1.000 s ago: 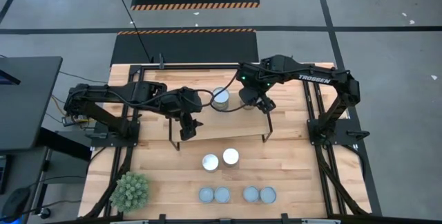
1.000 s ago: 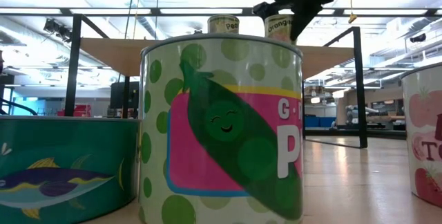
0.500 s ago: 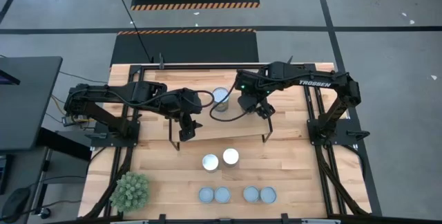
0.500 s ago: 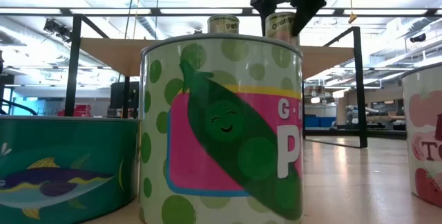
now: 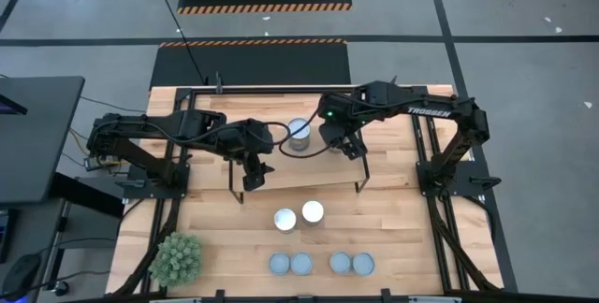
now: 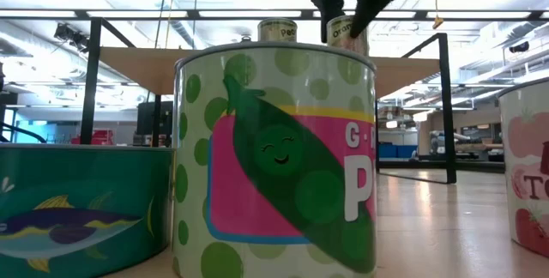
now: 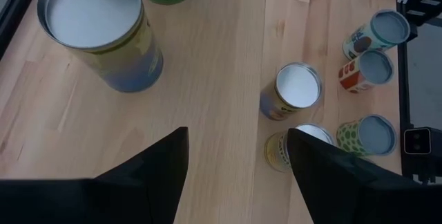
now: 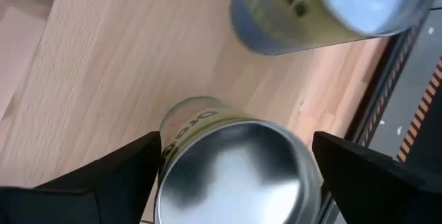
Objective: Pick and place cans onto a shelf
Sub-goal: Put the canned oranges on the shelf
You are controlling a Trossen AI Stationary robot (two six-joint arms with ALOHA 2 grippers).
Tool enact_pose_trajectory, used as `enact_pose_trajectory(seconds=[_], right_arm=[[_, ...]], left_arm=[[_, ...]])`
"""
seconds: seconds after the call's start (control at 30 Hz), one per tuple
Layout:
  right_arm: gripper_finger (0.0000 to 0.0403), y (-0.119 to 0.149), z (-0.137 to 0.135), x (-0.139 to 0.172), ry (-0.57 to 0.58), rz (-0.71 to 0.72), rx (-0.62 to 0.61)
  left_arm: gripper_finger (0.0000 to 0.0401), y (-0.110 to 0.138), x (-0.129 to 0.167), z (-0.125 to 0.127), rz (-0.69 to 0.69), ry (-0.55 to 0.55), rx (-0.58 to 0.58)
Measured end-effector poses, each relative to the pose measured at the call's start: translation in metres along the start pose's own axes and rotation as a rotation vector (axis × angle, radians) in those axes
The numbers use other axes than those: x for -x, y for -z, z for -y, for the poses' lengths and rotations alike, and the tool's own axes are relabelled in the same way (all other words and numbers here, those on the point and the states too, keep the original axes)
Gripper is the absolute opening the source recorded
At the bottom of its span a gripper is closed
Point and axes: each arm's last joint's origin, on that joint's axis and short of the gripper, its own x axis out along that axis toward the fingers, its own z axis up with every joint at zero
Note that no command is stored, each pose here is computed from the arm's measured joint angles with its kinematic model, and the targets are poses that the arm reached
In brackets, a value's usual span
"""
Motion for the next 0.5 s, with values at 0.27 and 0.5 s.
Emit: enact_pose_trajectory(seconds=[0.27,0.5], right_arm=[[0.0383,-0.005,0.005,0.017,0.058,0.045,-0.056],[0.0378,-0.008,0.001,0.017,0.108,0.014,-0.054]], left_arm=[[0.0249,0.001,0.0,0.0,-0.008,-0.002,0.001],[0.0249,0.002,0.0,0.0,-0.016,-0.004,0.001]])
